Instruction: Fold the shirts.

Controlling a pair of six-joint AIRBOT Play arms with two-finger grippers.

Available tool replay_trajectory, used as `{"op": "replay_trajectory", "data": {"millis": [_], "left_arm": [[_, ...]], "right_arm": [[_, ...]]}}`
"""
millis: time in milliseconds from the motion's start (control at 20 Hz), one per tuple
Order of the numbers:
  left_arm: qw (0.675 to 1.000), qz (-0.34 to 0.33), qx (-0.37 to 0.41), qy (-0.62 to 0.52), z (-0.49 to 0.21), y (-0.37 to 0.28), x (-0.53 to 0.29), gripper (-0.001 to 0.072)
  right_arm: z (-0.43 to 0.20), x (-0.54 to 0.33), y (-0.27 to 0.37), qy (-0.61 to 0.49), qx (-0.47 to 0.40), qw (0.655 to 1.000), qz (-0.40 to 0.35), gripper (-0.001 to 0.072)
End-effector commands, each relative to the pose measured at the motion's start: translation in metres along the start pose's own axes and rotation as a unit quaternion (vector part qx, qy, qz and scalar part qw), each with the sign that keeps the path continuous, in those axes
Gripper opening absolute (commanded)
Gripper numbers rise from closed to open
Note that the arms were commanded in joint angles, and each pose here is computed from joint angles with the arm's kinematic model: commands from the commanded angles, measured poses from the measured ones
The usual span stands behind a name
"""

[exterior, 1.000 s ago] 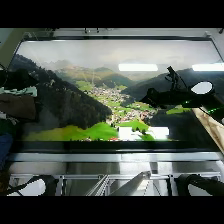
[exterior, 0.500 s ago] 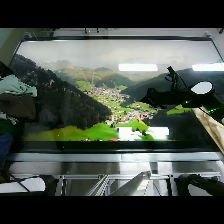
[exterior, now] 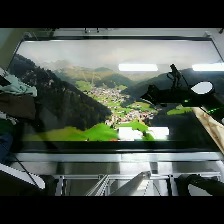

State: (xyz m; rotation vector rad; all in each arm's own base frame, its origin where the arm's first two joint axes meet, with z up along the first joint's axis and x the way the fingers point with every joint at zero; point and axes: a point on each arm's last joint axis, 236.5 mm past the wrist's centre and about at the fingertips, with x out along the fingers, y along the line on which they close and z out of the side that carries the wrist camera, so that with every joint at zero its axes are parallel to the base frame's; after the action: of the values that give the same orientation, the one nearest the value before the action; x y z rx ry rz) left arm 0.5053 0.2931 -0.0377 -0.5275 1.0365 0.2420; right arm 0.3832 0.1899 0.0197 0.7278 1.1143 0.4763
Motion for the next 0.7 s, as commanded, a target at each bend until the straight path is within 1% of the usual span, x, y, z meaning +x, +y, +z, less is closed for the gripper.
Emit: {"op": "replay_trajectory", "data": {"millis": [0, 150, 200, 300, 350, 500, 550, 650], "left_arm": [[1.000, 0.006, -0.012, -0.001, 0.000, 0.016, 0.033, 0.0715], [1.000, 0.005, -0.005, -0.003, -0.002, 0.008, 0.058, 0.0709], [1.000, 0.004, -0.001, -0.003, -0.003, 0.003, 0.064, 0.0582], [1.000, 0.000, 0.011, -0.006, -0.002, -0.012, 0.072, 0.0115], [1.000, -0.002, 0.018, -0.011, 0.000, -0.021, 0.073, 0.0019], [0.999, -0.016, 0.038, -0.015, 0.003, -0.054, 0.073, 0.0018], [0.998, -0.036, 0.050, -0.010, 0.000, -0.073, 0.070, 0.0019], [0.989, -0.114, 0.089, 0.016, -0.012, -0.133, 0.058, 0.0019]], "right_arm": [[0.001, 0.000, 0.002, -0.002, 0.003, 1.000, 0.003, 0.0036], [0.001, 0.000, 0.002, -0.002, 0.003, 1.000, 0.003, 0.0036], [0.001, 0.000, 0.002, -0.002, 0.004, 1.000, 0.003, 0.0036], [0.001, 0.000, 0.002, -0.002, 0.003, 1.000, 0.003, 0.0036], [0.001, 0.000, 0.002, -0.002, 0.003, 1.000, 0.003, 0.0036], [0.001, 0.000, 0.002, -0.002, 0.003, 1.000, 0.003, 0.0036], [0.001, 0.000, 0.002, -0.002, 0.003, 1.000, 0.003, 0.0036], [0.001, 0.000, 0.002, -0.003, 0.003, 1.000, 0.003, 0.0036]]}}
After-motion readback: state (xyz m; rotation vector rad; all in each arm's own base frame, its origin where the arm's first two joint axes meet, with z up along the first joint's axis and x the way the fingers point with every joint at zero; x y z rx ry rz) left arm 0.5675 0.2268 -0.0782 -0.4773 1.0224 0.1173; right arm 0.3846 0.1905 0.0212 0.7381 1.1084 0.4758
